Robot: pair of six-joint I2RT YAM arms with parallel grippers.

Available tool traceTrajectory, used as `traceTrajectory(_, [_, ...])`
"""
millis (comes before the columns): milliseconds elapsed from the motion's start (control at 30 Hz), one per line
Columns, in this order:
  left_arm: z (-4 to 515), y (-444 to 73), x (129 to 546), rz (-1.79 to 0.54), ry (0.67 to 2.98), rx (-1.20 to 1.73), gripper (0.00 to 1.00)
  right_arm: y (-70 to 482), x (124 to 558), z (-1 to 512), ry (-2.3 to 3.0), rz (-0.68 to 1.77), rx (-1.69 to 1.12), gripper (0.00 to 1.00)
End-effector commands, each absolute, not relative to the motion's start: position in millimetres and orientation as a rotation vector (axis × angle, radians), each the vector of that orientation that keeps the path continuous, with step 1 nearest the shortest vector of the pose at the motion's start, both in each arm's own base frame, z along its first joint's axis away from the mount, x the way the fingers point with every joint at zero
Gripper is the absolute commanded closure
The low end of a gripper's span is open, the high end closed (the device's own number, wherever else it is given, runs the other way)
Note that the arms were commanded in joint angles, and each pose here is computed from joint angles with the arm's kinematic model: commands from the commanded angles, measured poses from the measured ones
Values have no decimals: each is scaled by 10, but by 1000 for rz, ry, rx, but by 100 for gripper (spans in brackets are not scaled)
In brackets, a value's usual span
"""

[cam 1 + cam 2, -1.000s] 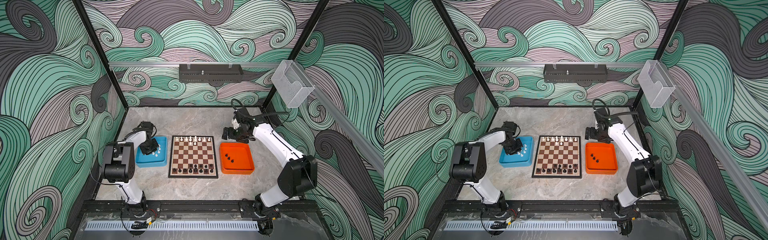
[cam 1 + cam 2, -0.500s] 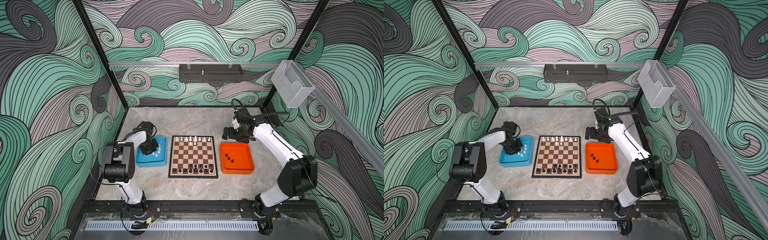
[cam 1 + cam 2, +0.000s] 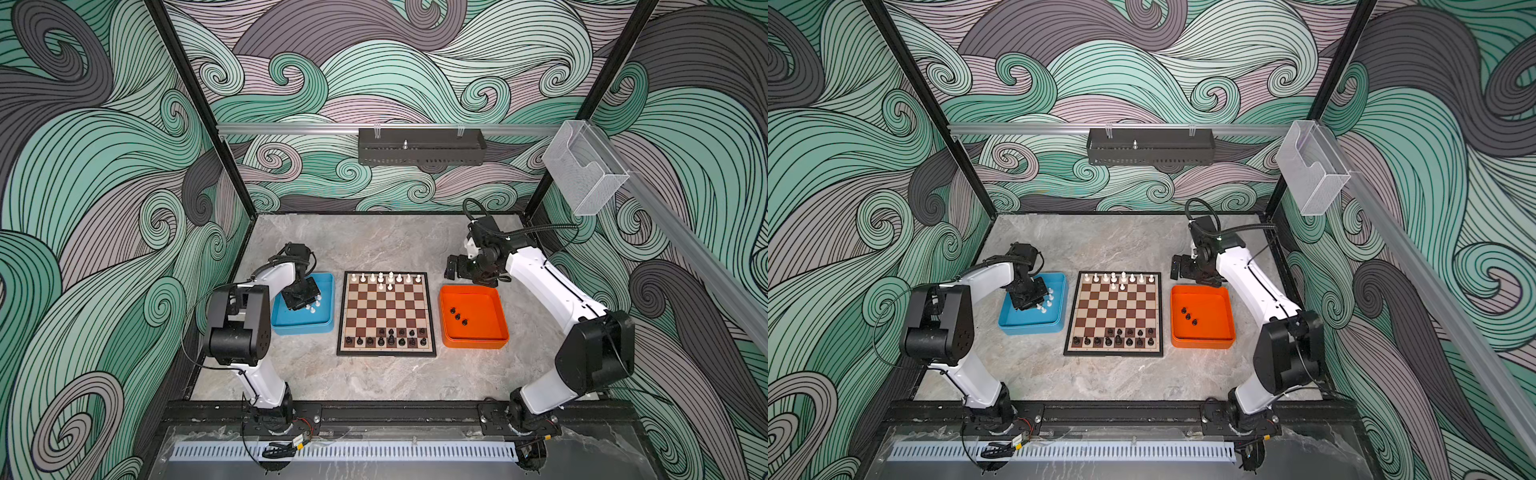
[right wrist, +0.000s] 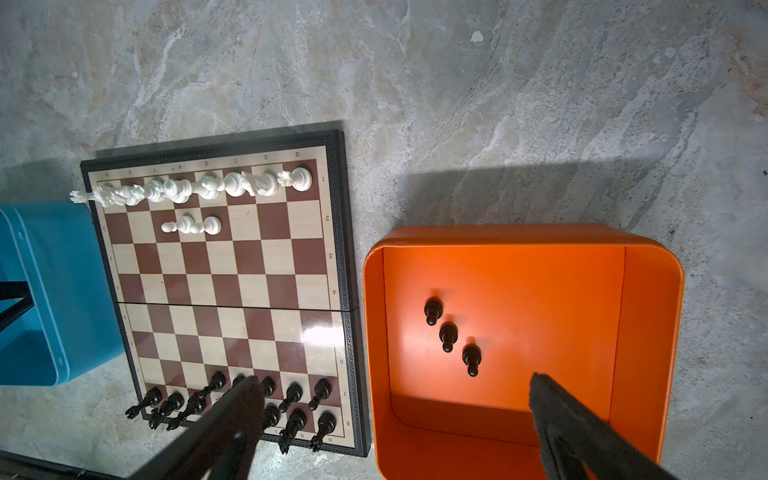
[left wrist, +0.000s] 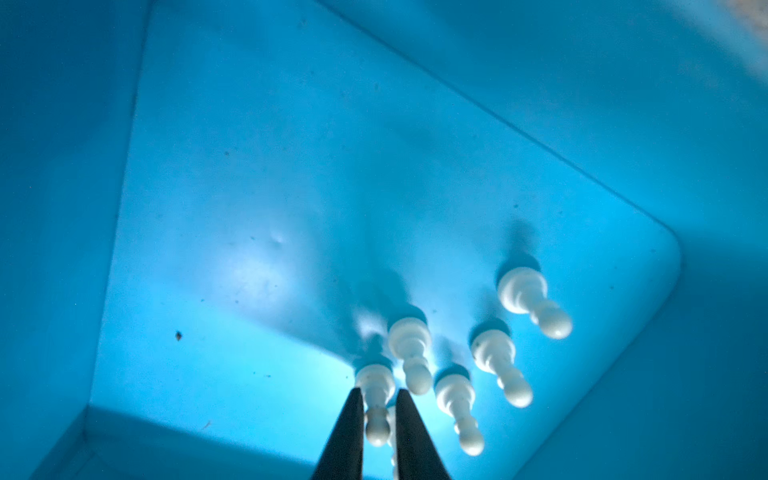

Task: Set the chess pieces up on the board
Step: 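Close the left gripper on the white pawn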

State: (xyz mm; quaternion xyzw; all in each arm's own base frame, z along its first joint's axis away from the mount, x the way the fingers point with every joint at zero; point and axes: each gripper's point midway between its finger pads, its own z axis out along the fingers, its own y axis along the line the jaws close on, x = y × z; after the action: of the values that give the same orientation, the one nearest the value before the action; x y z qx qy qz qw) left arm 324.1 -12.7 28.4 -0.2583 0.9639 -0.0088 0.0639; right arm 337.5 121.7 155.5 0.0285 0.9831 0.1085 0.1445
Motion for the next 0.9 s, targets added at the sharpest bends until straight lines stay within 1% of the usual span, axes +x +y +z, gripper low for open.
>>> traceTrajectory(0, [235,-109,3155,30,2942,-783,82,1183,3342,1554,2833,308,76,1])
traceTrajectory(400, [313,-103,3097,61,2952,-760,88,1175,3337,1576,2826,310,80,1])
traceTrajectory(867, [539,-19,2951,126,2948,-725,90,1178,3340,1589,2820,314,79,1])
